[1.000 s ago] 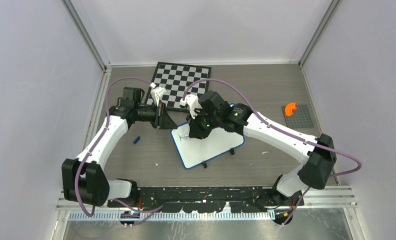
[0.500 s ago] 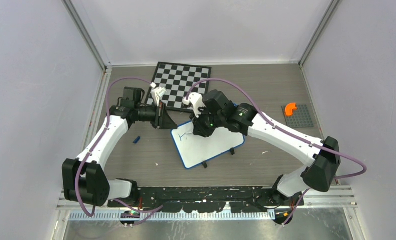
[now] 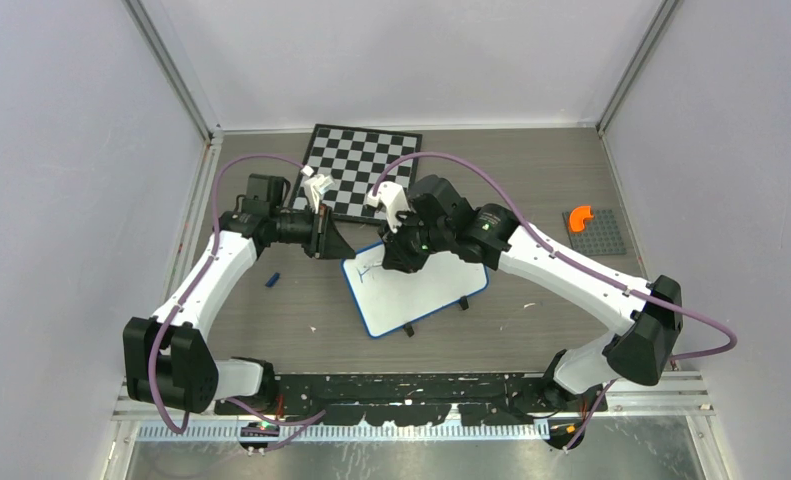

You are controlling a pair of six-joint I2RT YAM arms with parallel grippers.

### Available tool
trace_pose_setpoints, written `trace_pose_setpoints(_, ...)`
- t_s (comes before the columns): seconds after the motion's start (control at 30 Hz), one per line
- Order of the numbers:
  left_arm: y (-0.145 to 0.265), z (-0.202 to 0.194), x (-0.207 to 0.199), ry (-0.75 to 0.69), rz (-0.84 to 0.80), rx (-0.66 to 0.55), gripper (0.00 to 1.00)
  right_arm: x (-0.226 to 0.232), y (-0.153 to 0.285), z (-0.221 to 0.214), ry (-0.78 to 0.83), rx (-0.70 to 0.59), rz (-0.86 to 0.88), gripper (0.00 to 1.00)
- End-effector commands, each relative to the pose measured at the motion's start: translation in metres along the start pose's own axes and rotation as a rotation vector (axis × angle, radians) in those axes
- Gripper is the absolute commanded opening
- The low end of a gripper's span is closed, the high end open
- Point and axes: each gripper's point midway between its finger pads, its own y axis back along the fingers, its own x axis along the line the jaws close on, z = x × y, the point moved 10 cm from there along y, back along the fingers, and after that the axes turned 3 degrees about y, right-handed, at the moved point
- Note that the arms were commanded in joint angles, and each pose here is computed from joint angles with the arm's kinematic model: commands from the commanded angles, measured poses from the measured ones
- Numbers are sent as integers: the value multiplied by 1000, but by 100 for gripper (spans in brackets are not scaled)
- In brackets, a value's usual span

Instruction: Write a sentence on the whiteboard

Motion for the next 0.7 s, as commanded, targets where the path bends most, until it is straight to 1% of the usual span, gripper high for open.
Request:
trace_pose_setpoints(0.0,1,2,-4,-11,-3,10,15,-5,9,16,19,-72,-71,0)
trace_pose_setpoints(0.2,1,1,-4,-11,-2,12,15,-9,3,11,15,-52,-105,0)
trace_pose_setpoints(0.67,0,1,-3,-7,4,14,15,-6,-6,-17,-15,28,-50,0)
